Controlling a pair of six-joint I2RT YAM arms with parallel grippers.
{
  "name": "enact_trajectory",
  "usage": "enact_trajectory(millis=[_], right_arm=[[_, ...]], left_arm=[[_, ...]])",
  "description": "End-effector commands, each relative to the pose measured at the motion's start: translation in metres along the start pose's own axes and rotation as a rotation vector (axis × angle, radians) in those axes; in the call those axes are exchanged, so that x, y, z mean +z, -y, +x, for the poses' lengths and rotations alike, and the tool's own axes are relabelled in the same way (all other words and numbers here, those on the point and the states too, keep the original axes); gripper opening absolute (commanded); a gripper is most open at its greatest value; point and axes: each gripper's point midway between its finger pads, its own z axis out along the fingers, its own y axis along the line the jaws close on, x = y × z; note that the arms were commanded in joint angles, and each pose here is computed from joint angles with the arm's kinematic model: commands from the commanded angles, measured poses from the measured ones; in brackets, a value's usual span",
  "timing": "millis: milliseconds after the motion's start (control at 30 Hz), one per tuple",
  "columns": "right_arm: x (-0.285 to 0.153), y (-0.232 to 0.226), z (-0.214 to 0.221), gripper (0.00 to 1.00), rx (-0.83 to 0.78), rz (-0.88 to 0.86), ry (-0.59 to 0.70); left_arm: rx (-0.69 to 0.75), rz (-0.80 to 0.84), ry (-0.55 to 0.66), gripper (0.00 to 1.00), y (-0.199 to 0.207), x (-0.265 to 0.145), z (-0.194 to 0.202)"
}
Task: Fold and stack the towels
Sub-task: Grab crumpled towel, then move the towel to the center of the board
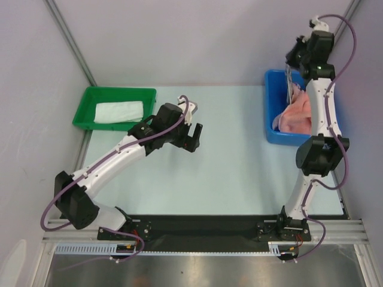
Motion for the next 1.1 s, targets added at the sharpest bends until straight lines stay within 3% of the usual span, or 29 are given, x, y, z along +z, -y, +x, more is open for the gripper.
enact_trajectory(millis=[0, 33, 133, 167, 267, 400, 467, 500, 533, 600, 633, 667, 733, 767, 867, 967, 1067], right_arm=[[-0.126, -0.121, -0.127, 0.0, -0.16, -0.255, 0.357], [-0.169, -0.156, -0.143, 0.0, -0.173, -0.335, 0.429], [-0.231, -0.195, -0.166, 0.0, -0.185, -0.451, 0.543], [-0.271, -0.213, -0.175, 0.0, -0.189, -0.515, 0.597], [-0.325, -0.231, -0.179, 0.0, -0.174, -0.605, 0.658], [-0.355, -0.235, -0.153, 0.0, -0.134, -0.649, 0.588], [-0.34, -0.238, -0.113, 0.0, -0.096, -0.675, 0.484], [-0.372, -0.236, -0.106, 0.0, -0.044, -0.738, 0.484], [-0.337, -0.234, -0.052, 0.0, -0.025, -0.725, 0.343], [-0.337, -0.231, -0.011, 0.0, 0.016, -0.758, 0.259], [-0.322, -0.223, 0.051, 0.0, 0.066, -0.747, 0.117], [-0.316, -0.221, 0.076, 0.0, 0.089, -0.745, 0.059], [-0.304, -0.211, 0.135, 0.0, 0.123, -0.694, -0.08], [-0.287, -0.193, 0.19, 0.0, 0.12, -0.606, -0.214], [-0.267, -0.15, 0.273, 0.0, 0.141, -0.407, -0.41], [-0.267, -0.127, 0.337, 0.0, 0.147, -0.312, -0.588], [-0.269, -0.102, 0.37, 0.0, 0.169, -0.177, -0.65]], left_arm=[[-0.035, -0.043, 0.148, 1.0, -0.008, -0.025, -0.03], [-0.042, -0.049, 0.164, 1.0, -0.009, -0.03, -0.034], [-0.064, -0.058, 0.192, 1.0, -0.01, -0.037, -0.038], [-0.068, -0.058, 0.215, 1.0, -0.01, -0.044, -0.042], [-0.084, -0.053, 0.248, 1.0, -0.008, -0.06, -0.051], [-0.129, -0.073, 0.272, 1.0, -0.012, -0.08, -0.05], [-0.15, -0.076, 0.268, 1.0, -0.013, -0.084, -0.04], [-0.167, -0.07, 0.285, 1.0, -0.012, -0.092, -0.039], [-0.176, -0.08, 0.283, 1.0, -0.014, -0.094, -0.035], [-0.203, -0.105, 0.254, 1.0, -0.019, -0.094, -0.018], [-0.215, -0.128, 0.266, 1.0, -0.025, -0.1, -0.014], [-0.228, -0.15, 0.239, 1.0, -0.03, -0.097, 0.0], [-0.275, -0.175, 0.239, 1.0, -0.038, -0.1, 0.008], [-0.286, -0.174, 0.217, 1.0, -0.039, -0.096, 0.018], [-0.289, -0.129, 0.181, 1.0, -0.037, -0.081, 0.024], [-0.285, -0.058, 0.116, 1.0, -0.025, -0.055, 0.017], [-0.277, 0.027, 0.1, 1.0, -0.01, -0.031, 0.002]])
